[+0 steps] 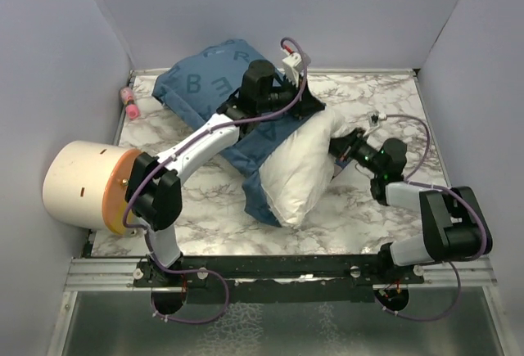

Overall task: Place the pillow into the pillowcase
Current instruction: Stuff the pillow into the pillowcase.

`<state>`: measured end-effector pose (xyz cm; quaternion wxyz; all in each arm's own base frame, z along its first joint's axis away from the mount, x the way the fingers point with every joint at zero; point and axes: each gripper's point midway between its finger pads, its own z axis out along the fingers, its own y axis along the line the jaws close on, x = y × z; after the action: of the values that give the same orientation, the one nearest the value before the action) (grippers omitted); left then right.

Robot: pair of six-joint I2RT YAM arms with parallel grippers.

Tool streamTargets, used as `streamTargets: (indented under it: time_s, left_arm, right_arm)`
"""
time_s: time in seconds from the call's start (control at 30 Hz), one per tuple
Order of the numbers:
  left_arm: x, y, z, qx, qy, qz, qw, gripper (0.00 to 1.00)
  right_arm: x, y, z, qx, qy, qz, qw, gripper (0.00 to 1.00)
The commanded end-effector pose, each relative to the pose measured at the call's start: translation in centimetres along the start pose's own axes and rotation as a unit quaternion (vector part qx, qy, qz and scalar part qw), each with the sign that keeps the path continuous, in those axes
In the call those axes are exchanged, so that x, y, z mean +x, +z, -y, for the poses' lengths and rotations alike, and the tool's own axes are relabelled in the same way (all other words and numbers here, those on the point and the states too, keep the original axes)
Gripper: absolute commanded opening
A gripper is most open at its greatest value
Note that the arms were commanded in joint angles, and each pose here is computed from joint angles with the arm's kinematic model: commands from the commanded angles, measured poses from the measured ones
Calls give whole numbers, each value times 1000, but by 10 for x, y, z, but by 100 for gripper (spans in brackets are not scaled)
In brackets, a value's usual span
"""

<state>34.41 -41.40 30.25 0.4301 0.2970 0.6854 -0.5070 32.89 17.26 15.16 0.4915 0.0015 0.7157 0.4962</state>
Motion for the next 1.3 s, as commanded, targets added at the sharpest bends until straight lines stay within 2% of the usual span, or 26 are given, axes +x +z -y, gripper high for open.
streamTargets:
  time_s: [0.0,0.1,0.17,0.27,0.37,0.43,0.57,0.67,0.8,0.9,0.97,1.07,1.13,1.27]
  left_arm:
    - [-61,11,83,99,46,34,993,0]
    - [-107,-2,118,123,81,78,986,0]
    - [-120,-14,136,134,99,94,982,0]
    - [-88,-34,137,131,97,88,983,0]
    - [-15,-49,107,92,65,69,991,0]
    - [36,-56,86,65,32,45,996,0]
    - [126,-65,70,37,-31,-16,999,0]
    - [168,-77,65,17,-57,-42,997,0]
    - [194,-98,54,-23,-64,-56,996,0]
    - [194,-114,49,-55,-50,-58,996,0]
    - [180,-125,48,-78,-31,-45,995,0]
    - [142,-147,55,-107,4,10,994,0]
    - [109,-169,65,-118,30,73,990,0]
    - [86,-199,70,-140,63,138,978,0]
  right_arm:
    - [-115,16,-126,-156,-189,104,964,1]
    - [-172,8,-183,-185,-289,164,925,1]
    - [-188,1,-209,-198,-339,188,900,1]
    - [-174,5,-211,-208,-395,149,882,1]
    - [-113,12,-172,-204,-389,73,896,1]
    - [-46,8,-134,-194,-351,20,916,1]
    - [60,5,-100,-173,-318,-98,927,1]
    - [109,-7,-97,-172,-290,-151,929,2]
    - [148,-16,-95,-167,-270,-192,928,2]
    - [173,-18,-83,-145,-243,-225,932,2]
    - [185,-18,-72,-123,-220,-242,937,2]
    - [198,-20,-58,-95,-191,-261,942,2]
    - [203,-21,-51,-84,-185,-269,941,2]
    - [214,-24,-47,-85,-183,-285,937,2]
